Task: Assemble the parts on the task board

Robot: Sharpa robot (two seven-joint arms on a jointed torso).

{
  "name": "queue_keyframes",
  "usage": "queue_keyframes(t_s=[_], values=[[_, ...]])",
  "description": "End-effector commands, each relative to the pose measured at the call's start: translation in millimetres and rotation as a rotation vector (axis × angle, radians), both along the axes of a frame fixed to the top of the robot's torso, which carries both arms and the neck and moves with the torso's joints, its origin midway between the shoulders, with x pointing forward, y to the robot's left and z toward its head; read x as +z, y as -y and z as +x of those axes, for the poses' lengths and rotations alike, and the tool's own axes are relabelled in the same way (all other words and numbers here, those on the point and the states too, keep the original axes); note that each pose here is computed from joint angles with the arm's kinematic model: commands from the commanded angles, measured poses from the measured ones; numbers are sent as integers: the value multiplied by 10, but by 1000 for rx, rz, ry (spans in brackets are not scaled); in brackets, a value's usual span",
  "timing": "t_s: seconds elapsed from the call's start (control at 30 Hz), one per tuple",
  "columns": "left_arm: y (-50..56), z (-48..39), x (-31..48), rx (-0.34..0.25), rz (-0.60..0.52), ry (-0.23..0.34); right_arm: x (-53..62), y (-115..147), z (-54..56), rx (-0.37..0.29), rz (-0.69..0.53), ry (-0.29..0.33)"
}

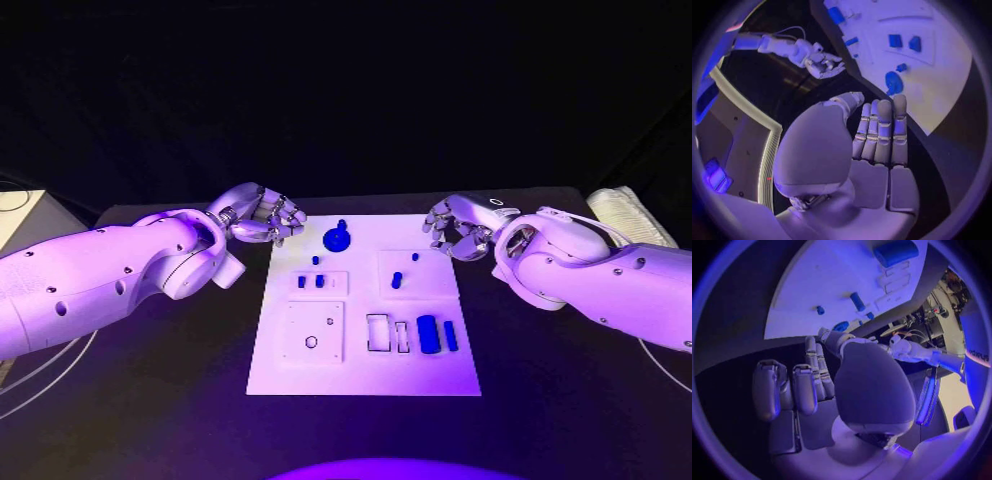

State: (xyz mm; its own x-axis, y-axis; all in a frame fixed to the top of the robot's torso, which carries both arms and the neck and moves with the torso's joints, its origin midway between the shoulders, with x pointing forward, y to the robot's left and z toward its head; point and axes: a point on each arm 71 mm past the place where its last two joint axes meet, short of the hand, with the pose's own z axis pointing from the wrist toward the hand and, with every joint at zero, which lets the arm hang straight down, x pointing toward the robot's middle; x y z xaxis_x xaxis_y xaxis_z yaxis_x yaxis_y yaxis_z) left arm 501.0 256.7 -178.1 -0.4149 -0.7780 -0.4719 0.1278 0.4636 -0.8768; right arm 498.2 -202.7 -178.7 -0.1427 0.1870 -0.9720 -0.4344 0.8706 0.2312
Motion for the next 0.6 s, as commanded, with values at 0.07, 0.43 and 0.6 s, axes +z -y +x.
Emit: queue_keyframes(t_s=[0.07, 0.43, 0.6], values=[[29, -64, 101, 6, -338, -53, -69, -66, 3, 4, -165, 52], [15, -130, 147, 2, -403, -58, -209, -202, 5, 12, -231, 33], [15, -134, 154, 3, -413, -58, -272, -284, -2, 26, -240, 21]])
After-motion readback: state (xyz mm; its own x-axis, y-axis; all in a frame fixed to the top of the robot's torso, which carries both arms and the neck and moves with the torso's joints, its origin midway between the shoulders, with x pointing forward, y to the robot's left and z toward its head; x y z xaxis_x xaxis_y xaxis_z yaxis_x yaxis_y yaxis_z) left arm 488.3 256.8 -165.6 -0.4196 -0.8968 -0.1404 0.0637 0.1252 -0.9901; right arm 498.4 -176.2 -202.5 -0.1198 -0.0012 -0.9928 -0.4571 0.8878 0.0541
